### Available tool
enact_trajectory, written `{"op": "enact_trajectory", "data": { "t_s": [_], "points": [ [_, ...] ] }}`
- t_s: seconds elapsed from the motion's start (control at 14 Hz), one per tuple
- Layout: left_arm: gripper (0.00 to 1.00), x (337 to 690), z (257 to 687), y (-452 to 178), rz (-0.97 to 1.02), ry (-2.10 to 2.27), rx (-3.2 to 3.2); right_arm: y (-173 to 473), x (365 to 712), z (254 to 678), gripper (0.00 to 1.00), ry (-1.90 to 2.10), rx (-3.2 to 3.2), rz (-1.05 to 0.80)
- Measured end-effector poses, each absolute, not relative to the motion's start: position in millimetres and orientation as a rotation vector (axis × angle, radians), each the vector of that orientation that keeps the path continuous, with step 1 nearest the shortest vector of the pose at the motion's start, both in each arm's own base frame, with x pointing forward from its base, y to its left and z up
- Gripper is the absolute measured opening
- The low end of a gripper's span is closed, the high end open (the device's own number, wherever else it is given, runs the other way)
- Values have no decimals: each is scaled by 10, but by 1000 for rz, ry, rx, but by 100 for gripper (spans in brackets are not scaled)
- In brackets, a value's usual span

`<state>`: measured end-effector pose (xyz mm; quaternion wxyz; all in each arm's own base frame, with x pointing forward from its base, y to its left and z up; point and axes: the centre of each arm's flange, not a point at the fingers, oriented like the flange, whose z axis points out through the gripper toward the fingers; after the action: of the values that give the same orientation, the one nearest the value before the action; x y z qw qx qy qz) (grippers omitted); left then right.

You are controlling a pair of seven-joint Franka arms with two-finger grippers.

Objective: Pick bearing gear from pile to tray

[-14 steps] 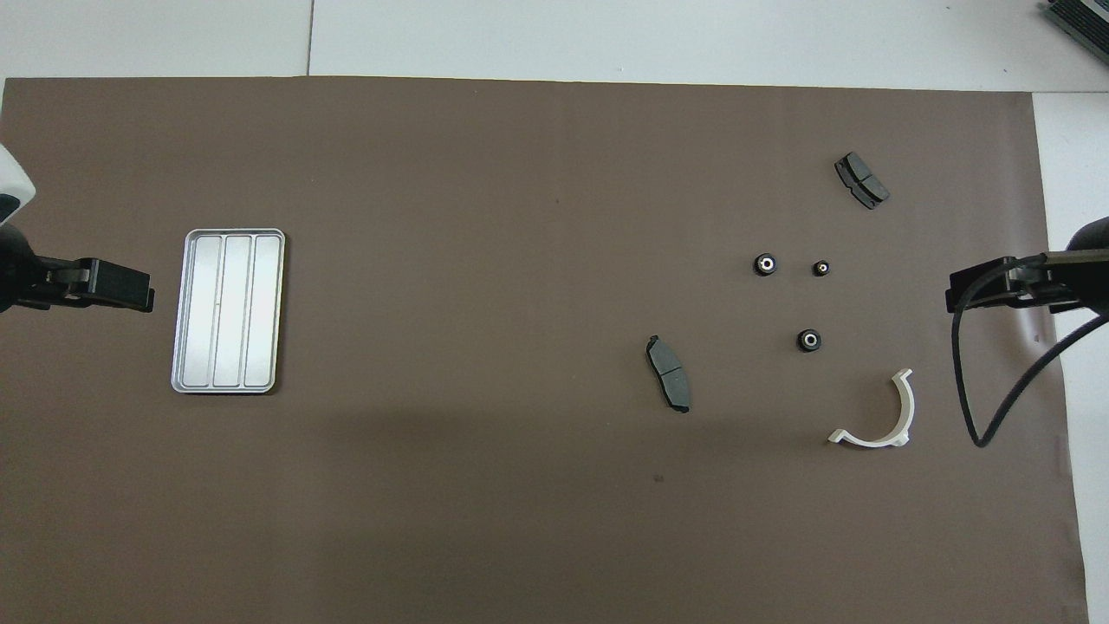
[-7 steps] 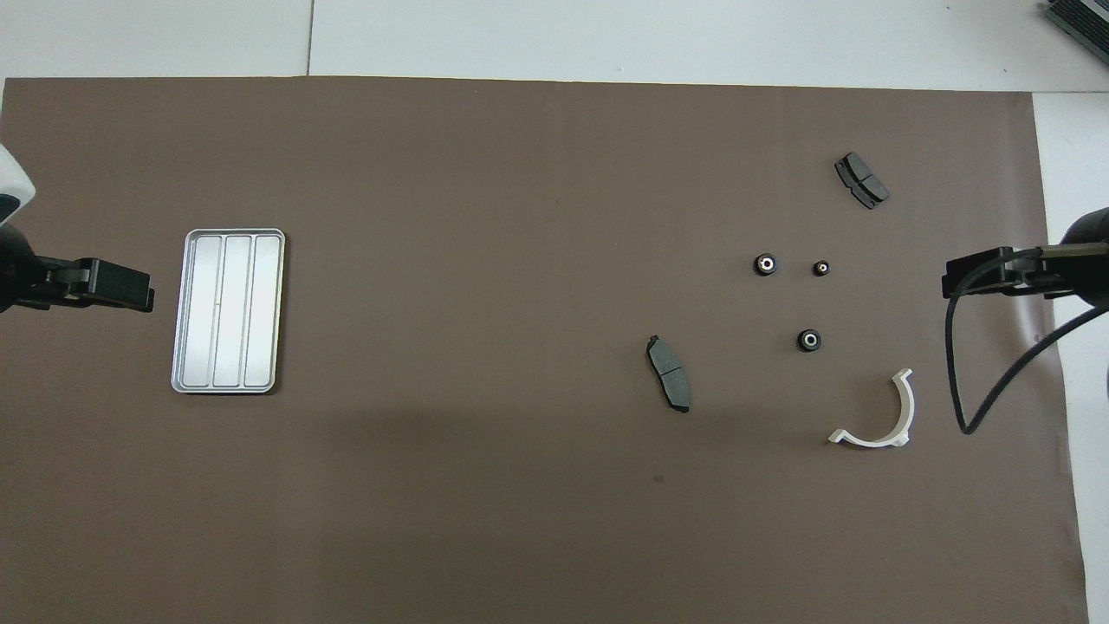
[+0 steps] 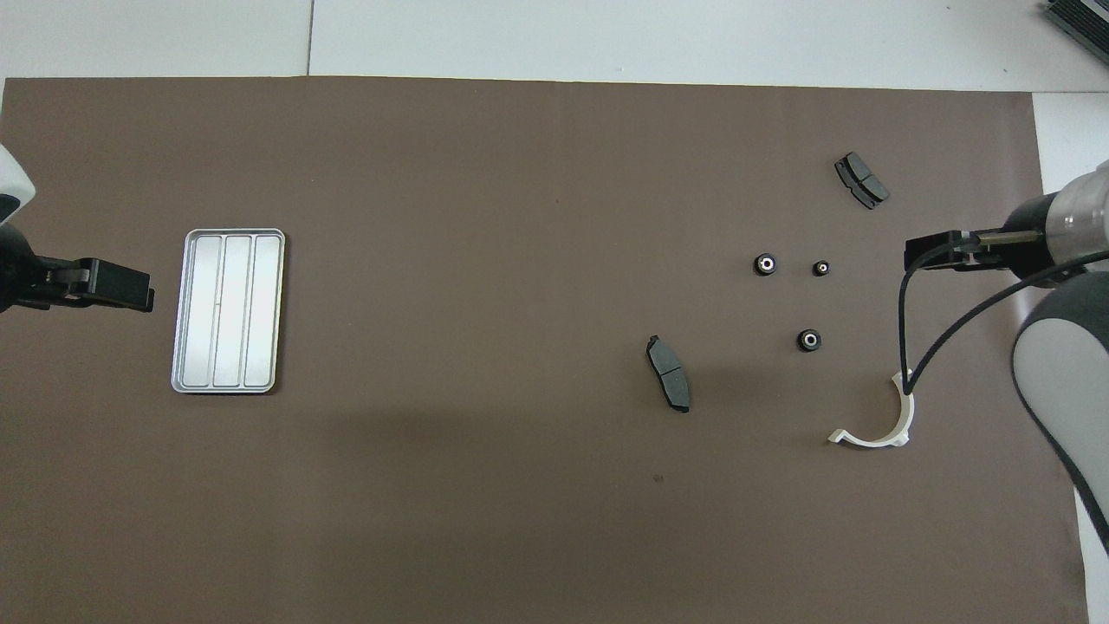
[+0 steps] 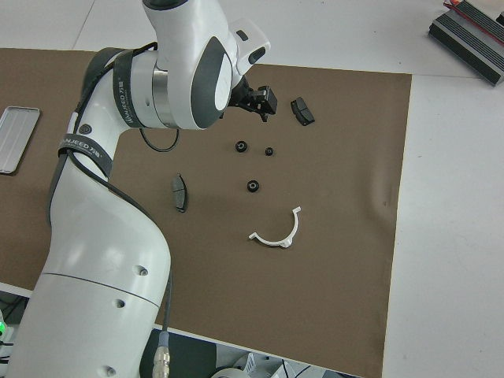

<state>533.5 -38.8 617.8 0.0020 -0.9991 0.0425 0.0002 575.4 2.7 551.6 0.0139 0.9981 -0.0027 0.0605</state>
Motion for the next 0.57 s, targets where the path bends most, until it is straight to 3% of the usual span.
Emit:
{"op": "enact_trajectory", "data": {
  "t_s": [0.57],
  "points": [
    [100, 5335, 6178, -388, 1, 133, -3135, -46, 6360, 4282, 100, 105, 3122, 219]
  ]
}}
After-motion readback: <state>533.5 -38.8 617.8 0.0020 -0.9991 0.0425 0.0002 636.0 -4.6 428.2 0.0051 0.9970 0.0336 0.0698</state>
